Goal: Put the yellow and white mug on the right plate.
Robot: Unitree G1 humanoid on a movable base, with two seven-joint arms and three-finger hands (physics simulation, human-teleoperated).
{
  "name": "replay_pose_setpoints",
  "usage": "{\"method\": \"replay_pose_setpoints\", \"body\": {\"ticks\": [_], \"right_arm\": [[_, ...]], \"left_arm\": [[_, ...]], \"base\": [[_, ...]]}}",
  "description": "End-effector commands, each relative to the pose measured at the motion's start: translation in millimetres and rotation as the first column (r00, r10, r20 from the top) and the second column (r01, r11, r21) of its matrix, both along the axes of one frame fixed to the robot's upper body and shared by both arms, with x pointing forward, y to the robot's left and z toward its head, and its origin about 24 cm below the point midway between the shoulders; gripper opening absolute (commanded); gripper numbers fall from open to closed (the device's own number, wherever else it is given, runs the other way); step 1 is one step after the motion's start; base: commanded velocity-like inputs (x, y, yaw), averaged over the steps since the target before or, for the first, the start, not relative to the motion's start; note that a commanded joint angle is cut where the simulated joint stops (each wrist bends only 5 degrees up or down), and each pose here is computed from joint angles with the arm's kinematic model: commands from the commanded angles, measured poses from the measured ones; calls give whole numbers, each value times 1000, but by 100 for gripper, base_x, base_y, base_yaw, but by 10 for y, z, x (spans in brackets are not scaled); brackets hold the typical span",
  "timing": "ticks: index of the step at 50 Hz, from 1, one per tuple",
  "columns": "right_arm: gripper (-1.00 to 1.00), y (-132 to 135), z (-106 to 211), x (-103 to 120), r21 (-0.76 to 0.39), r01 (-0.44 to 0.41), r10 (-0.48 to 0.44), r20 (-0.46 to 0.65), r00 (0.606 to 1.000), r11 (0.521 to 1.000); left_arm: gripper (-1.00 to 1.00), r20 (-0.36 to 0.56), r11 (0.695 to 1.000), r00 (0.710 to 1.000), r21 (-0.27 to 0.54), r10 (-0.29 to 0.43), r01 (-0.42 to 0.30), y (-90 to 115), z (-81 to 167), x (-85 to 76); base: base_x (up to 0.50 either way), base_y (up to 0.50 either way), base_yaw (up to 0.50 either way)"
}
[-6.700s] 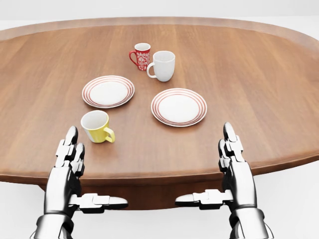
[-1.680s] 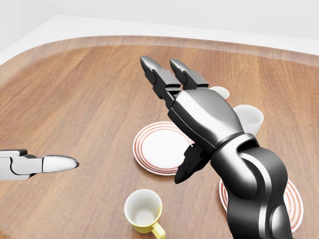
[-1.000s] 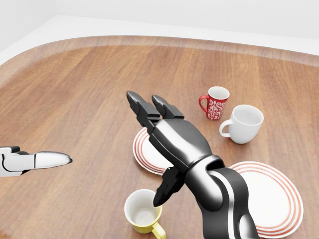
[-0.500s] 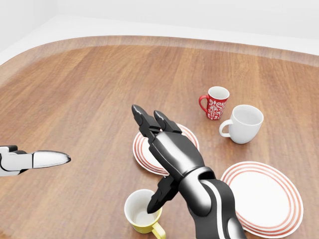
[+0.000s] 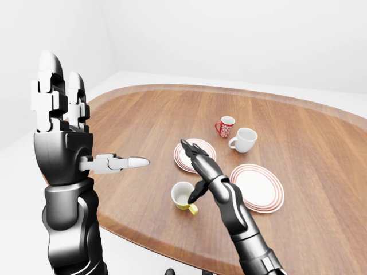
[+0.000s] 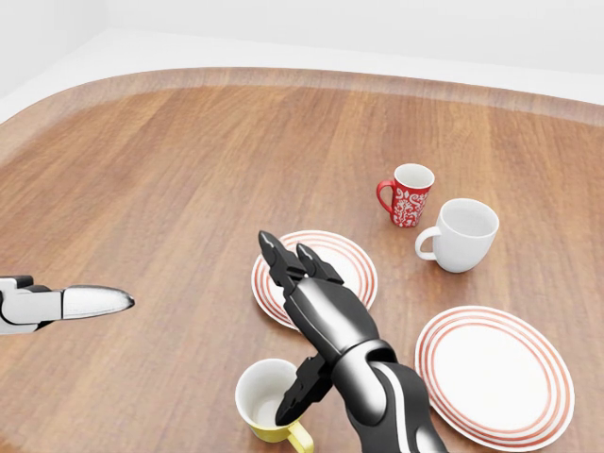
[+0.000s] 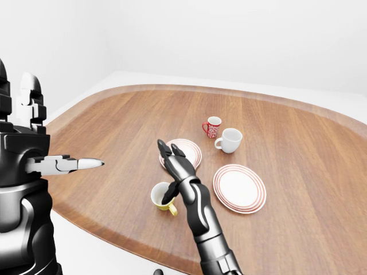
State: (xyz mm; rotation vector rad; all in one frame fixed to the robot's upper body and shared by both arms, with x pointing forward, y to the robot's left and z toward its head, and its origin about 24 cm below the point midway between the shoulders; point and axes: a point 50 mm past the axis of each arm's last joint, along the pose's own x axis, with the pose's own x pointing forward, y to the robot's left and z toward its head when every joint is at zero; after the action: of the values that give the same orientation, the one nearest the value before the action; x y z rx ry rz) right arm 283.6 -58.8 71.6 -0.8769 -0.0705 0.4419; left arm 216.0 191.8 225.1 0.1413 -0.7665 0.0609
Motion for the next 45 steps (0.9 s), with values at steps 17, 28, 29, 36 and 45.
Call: {"method": "replay_pose_setpoints", "body": {"ticks": [17,28,29,36,45], "right_arm": [[100,-29,-371,22,-15,67,-68,-97,993,998],[100,-27,-518,90,-43,90,-95,-139,986,995],[100,-26,-524,92,-43,91,-96,-141,985,995],[100,-23,-564,112,-50,98,-105,-152,983,994],[100,31,-529,136,-53,83,-90,-143,986,995]], "left_arm": [[100,-20,1000,1000,-1,-3,3,-12,-40,15],[100,-15,1000,1000,0,-2,2,-5,-28,15],[100,-13,1000,1000,0,-2,2,-4,-25,12],[100,-15,1000,1000,0,-4,4,-12,-30,13],[100,-4,1000,1000,2,-4,4,-13,-11,-3]], "base": [[0,0,0],[0,0,0],[0,0,0],[0,0,0],[0,0,0]]}}
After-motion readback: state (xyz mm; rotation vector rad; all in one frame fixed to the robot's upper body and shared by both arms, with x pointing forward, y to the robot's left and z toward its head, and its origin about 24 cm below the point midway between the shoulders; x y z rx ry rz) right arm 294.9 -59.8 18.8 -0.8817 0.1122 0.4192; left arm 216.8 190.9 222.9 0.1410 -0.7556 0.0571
